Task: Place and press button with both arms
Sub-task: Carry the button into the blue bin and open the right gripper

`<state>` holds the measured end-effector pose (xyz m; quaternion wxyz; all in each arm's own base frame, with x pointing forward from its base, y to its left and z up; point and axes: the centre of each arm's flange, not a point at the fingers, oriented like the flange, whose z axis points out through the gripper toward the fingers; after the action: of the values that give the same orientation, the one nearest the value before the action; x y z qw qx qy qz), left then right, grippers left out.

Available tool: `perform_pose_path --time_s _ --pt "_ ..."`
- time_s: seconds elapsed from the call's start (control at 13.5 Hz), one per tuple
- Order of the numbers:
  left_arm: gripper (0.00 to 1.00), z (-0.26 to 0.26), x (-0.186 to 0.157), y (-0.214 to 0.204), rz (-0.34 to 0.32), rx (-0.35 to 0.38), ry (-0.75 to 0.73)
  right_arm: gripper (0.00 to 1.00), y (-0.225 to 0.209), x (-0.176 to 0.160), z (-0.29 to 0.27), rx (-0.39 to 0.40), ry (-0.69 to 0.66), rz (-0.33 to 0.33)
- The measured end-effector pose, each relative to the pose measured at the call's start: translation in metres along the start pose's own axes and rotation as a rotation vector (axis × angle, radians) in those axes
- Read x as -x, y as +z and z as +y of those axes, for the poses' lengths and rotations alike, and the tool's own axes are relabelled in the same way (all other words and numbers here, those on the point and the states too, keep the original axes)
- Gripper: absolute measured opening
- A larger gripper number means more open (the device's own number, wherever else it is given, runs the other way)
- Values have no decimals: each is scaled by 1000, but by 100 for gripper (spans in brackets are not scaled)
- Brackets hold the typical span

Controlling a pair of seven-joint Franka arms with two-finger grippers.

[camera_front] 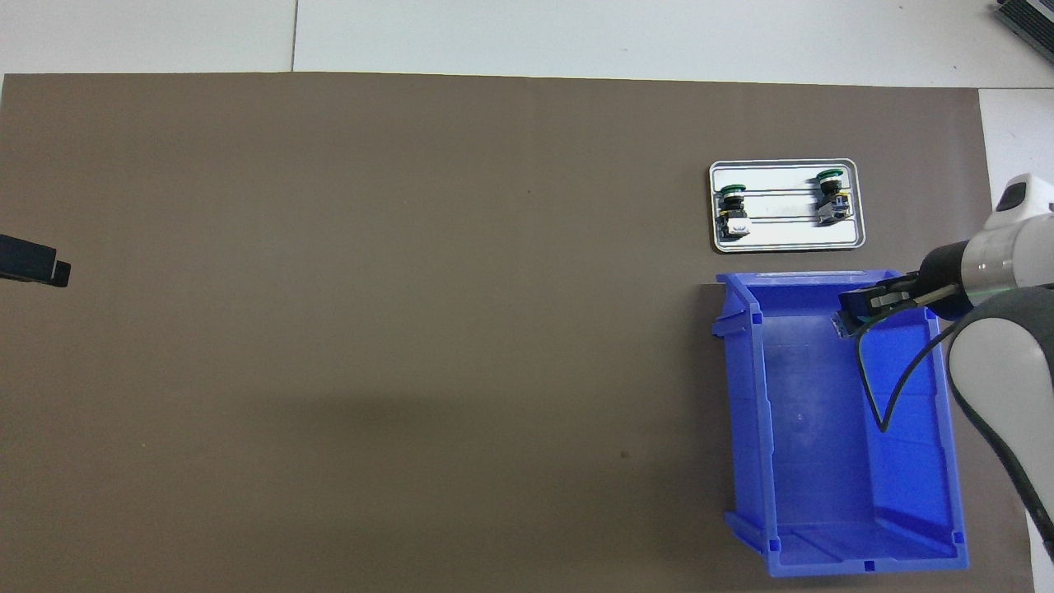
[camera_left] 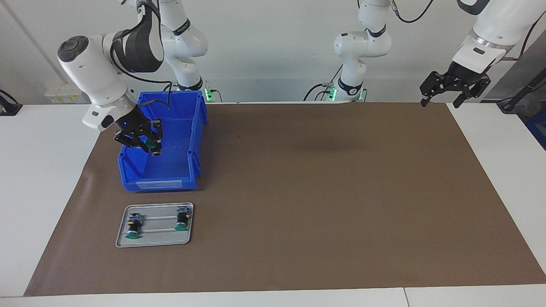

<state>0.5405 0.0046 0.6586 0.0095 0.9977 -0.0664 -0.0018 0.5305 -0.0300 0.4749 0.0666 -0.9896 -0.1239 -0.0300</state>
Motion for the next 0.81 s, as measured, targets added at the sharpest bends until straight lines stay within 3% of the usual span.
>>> perform_pose_path --time_s 0.37,0.81 --pt "100 0 0 0 0 0 0 40 54 35 13 -59 24 63" --pt "100 0 0 0 0 0 0 40 112 45 23 -47 19 38"
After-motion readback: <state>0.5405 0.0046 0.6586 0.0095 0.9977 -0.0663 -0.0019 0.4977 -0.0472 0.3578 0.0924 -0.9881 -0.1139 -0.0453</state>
